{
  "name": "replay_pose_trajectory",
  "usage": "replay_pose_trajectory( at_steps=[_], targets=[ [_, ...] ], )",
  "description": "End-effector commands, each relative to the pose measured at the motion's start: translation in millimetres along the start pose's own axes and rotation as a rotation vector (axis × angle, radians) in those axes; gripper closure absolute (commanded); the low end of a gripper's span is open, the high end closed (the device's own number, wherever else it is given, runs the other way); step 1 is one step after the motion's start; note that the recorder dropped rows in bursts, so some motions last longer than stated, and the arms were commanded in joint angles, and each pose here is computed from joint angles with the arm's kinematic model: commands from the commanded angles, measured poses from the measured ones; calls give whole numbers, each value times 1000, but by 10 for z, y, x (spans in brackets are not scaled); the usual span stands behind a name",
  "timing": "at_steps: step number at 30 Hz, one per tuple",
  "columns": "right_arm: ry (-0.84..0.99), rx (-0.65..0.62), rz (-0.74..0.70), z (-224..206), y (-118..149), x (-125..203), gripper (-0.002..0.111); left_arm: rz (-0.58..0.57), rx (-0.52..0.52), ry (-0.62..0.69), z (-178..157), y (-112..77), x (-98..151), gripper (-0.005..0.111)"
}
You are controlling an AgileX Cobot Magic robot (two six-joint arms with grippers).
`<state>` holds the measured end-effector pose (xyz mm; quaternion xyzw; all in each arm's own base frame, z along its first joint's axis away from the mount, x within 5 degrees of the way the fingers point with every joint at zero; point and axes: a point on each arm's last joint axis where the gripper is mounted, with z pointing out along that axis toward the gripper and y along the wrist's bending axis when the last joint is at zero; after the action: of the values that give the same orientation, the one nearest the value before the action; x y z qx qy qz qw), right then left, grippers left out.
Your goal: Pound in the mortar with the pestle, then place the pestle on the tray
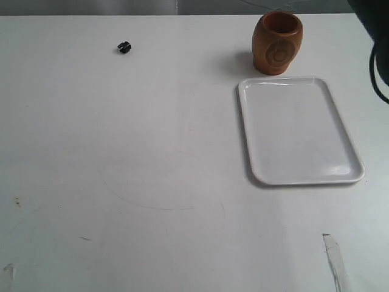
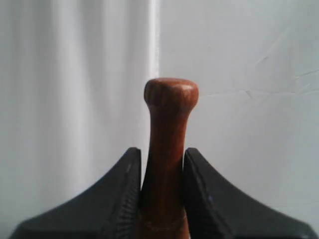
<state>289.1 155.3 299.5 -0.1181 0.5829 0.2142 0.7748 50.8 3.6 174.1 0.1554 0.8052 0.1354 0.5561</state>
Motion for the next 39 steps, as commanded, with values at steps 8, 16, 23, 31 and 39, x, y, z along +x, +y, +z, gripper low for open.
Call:
replay_pose_trajectory(
  at_steps=[8,16,23,31,39],
  targets=[
    [102,11,-26,349,-500,702,108,-12,8,-7,0,-6,-4,107],
    [168,59,-117,763,-627,990,108,-12,8,-7,0,-6,-4,107],
    [201,150,-61,692,-856,1483,108,-12,8,-7,0,-6,-4,107],
    [303,137,-85,554,-936,2003,108,-12,8,-7,0,-6,-4,107],
    [140,10,-160,708,-792,1465,108,-12,8,-7,0,-6,-4,107]
  ],
)
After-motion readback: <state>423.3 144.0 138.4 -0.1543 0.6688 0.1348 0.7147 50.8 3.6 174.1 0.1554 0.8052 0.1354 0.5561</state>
